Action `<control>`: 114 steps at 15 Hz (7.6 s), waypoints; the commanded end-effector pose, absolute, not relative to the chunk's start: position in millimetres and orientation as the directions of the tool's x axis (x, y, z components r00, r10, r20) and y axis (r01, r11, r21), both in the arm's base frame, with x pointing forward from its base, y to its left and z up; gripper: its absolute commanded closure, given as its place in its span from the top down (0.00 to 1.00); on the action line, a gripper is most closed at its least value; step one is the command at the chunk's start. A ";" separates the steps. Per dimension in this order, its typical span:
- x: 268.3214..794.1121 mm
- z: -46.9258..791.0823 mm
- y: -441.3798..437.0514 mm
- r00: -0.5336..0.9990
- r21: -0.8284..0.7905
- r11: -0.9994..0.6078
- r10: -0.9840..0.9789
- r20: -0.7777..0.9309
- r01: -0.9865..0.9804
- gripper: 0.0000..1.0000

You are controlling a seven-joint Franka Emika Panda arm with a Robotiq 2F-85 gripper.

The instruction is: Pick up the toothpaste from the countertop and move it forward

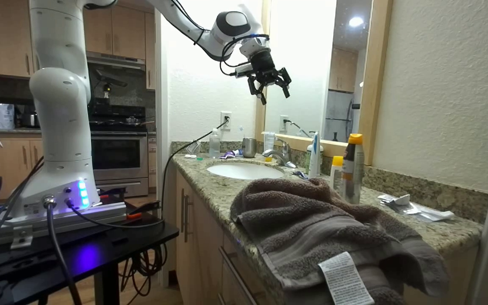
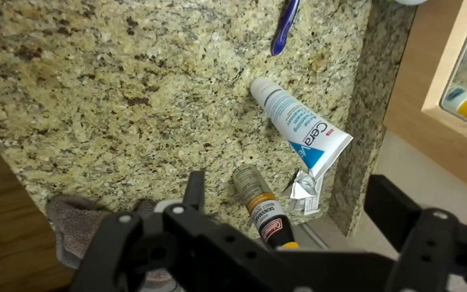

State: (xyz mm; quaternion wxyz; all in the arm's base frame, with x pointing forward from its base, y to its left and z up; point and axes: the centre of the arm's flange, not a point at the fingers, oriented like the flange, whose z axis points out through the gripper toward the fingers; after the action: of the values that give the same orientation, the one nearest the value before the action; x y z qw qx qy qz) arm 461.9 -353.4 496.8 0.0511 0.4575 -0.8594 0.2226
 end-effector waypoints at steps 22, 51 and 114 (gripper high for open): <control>494.3 465.2 -446.1 -0.969 -0.320 0.915 -0.244 0.044 -0.245 1.00; 532.1 365.1 -522.4 -0.979 -0.243 0.954 -0.143 0.148 -0.176 0.38; 306.7 412.7 -343.8 -0.673 0.011 0.684 -0.721 0.162 -0.730 0.04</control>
State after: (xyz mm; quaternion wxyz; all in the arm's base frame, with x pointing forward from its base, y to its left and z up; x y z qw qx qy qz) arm 310.7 -345.5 424.7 0.0553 0.4142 -0.9083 0.0170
